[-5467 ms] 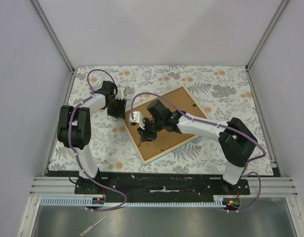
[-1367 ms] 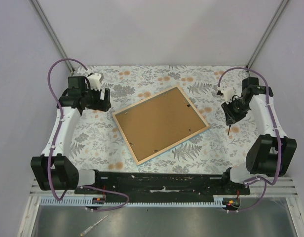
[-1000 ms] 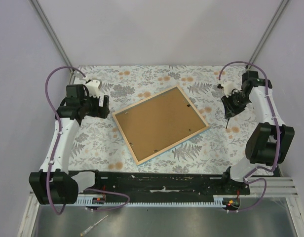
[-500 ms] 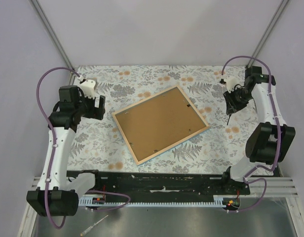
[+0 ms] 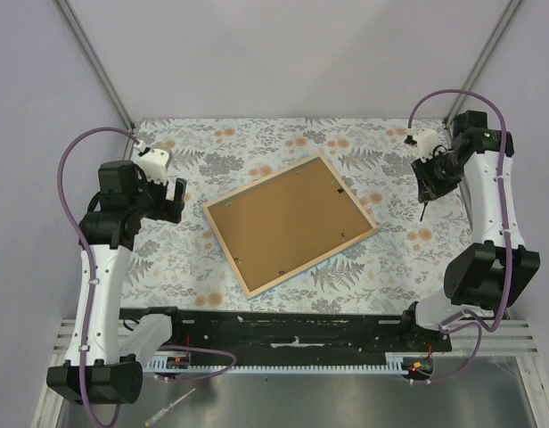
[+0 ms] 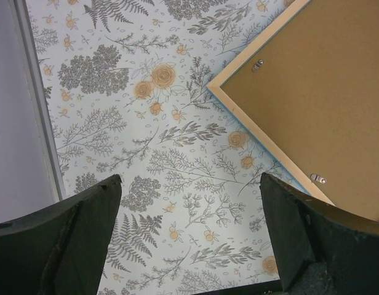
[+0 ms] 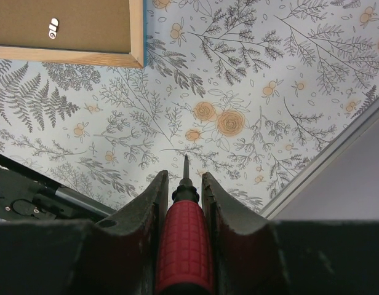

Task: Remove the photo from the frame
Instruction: Place the screwdriver at the center of the board.

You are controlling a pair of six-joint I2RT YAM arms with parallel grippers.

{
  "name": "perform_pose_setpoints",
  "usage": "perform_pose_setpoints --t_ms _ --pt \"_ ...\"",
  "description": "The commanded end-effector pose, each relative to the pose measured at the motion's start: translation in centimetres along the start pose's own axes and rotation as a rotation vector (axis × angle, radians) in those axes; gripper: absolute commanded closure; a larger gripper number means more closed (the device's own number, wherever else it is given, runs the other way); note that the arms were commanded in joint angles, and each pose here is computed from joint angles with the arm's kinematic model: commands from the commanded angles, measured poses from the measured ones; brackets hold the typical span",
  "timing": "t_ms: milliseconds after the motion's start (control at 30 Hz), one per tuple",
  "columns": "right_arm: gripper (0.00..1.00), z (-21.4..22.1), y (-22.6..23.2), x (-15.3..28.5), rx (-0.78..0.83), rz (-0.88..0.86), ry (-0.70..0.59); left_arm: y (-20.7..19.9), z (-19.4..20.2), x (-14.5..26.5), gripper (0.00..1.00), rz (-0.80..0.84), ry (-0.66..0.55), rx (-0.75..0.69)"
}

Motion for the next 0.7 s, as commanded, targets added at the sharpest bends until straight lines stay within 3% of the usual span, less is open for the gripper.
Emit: perform_pose_setpoints --t_ms 0,667 --pt "1.0 0.3 0.4 2.1 0.002 0.037 0.02 -0.4 -0.7 0.4 0.01 0.025 -0.015 0.001" --pt "1.0 0.5 0.9 1.8 0.013 0.016 0.01 -0.9 -1.3 1.3 0.0 0.047 -0.016 0.03"
Point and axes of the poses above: each gripper's point midway between its finger pads, its own x axis back along the fingers, its own y axis along the line the jaws close on, z = x × y, the point moved 5 cm from there along x, back along the fingers, and after that the axes turned 15 degrees about x, right-handed, at the moved point
